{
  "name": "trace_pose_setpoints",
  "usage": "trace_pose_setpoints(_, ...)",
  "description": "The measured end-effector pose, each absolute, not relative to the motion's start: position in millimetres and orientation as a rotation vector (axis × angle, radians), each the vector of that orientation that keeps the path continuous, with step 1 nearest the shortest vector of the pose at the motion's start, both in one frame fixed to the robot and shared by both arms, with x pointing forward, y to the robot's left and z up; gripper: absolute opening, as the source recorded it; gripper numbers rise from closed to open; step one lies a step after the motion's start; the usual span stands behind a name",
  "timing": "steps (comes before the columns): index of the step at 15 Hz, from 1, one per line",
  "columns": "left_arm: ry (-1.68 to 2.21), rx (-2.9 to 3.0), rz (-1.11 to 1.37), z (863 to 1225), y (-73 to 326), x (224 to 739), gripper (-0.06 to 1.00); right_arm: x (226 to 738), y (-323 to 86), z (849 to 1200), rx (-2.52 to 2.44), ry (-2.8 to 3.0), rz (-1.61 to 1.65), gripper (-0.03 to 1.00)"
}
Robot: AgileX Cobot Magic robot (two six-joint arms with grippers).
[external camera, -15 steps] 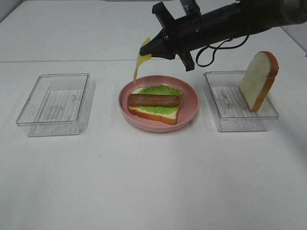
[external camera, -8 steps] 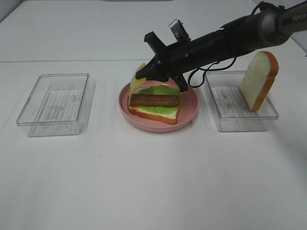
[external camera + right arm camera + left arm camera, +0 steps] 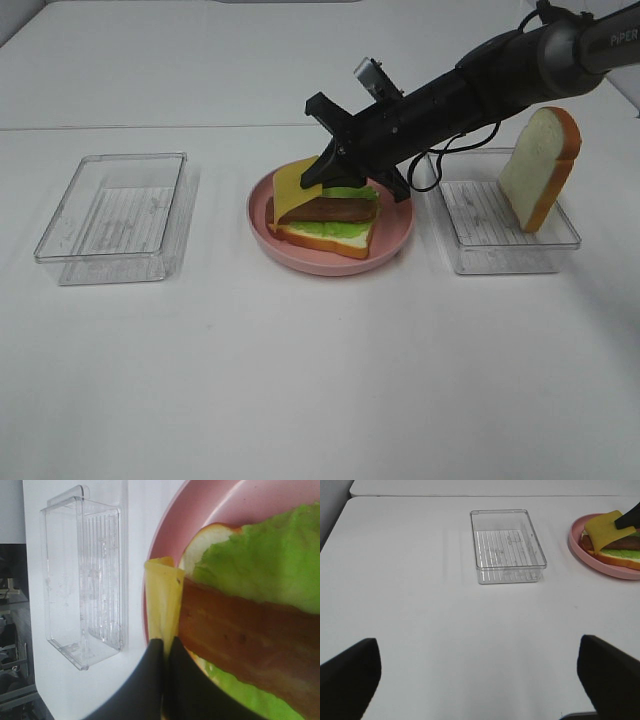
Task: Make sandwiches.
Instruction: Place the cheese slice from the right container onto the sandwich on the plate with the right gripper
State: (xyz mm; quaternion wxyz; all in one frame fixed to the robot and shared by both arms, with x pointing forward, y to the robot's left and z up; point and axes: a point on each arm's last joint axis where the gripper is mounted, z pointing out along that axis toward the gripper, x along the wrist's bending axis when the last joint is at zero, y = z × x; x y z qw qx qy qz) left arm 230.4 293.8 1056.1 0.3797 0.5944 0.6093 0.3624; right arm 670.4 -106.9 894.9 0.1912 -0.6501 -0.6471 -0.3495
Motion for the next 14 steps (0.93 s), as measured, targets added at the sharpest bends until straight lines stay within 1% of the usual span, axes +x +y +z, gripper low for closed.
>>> trace_pose_setpoints(4, 1.556, 1.518, 0.926, 1056, 294, 230, 0.99, 671, -117, 904, -1.869, -1.936, -0.906, 0.03)
trace_pose_setpoints(7, 1.556, 1.518, 0.926, 1056, 294, 230, 0.99, 671, -120, 903, -1.885, -1.972, -0.872, 0.03)
trace_pose_setpoints(9, 1.556, 1.518, 0.926, 1056, 294, 230, 0.99, 671, -120, 904, -1.891, -1.971, -0.868, 0.05)
trace_pose_setpoints(10, 1.556, 1.518, 0.926, 1056, 294, 230, 0.99, 671, -121, 907, -1.889, -1.98, -0.875, 0.15)
trace_pose_setpoints(11, 1.556, 1.518, 0.926, 1056, 294, 230, 0.99, 670, -121, 910, -1.887, -1.989, -0.882, 0.23)
trace_pose_setpoints(12, 1.556, 1.518, 0.926, 1056, 294, 230, 0.99, 670, -124, 927, -1.871, -2.066, -0.913, 0.67)
trace_pose_setpoints(14, 1.556, 1.518, 0.926, 1056, 294, 230, 0.99, 668, -127, 938, -1.85, -2.153, -0.912, 0.84)
